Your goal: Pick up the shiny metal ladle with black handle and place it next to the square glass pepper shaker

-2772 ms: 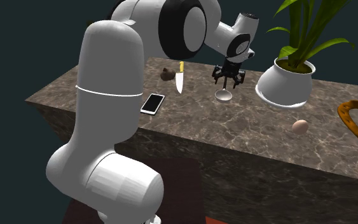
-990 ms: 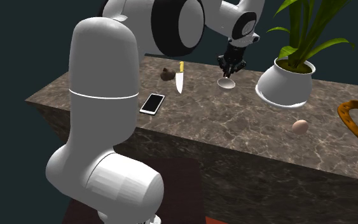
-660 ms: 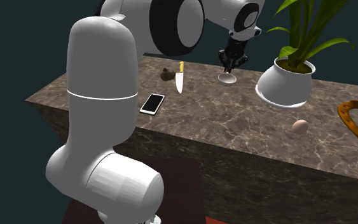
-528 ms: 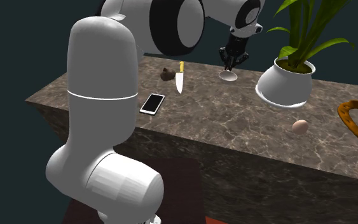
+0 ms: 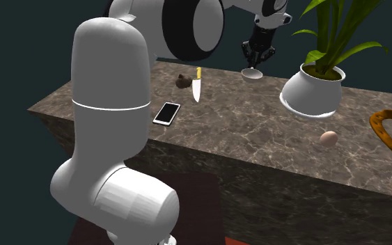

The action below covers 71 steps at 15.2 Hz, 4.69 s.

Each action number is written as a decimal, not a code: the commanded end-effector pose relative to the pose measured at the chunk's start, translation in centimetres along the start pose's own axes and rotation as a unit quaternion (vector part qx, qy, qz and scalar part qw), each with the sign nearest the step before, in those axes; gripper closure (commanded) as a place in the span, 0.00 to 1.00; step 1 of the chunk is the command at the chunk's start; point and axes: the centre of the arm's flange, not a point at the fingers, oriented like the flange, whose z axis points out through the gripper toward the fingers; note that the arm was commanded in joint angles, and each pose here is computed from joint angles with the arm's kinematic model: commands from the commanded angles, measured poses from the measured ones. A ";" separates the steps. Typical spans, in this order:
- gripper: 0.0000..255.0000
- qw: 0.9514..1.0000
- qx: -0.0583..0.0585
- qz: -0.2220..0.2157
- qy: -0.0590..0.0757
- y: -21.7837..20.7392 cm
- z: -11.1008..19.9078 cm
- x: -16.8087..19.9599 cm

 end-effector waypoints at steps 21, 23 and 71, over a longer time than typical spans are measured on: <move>1.00 1.000 0.000 0.000 0.000 -22.2 -0.7 -8.8; 1.00 1.000 0.000 0.000 0.000 -24.7 -0.6 -9.7; 1.00 1.000 0.000 0.000 0.000 -52.8 13.4 -23.1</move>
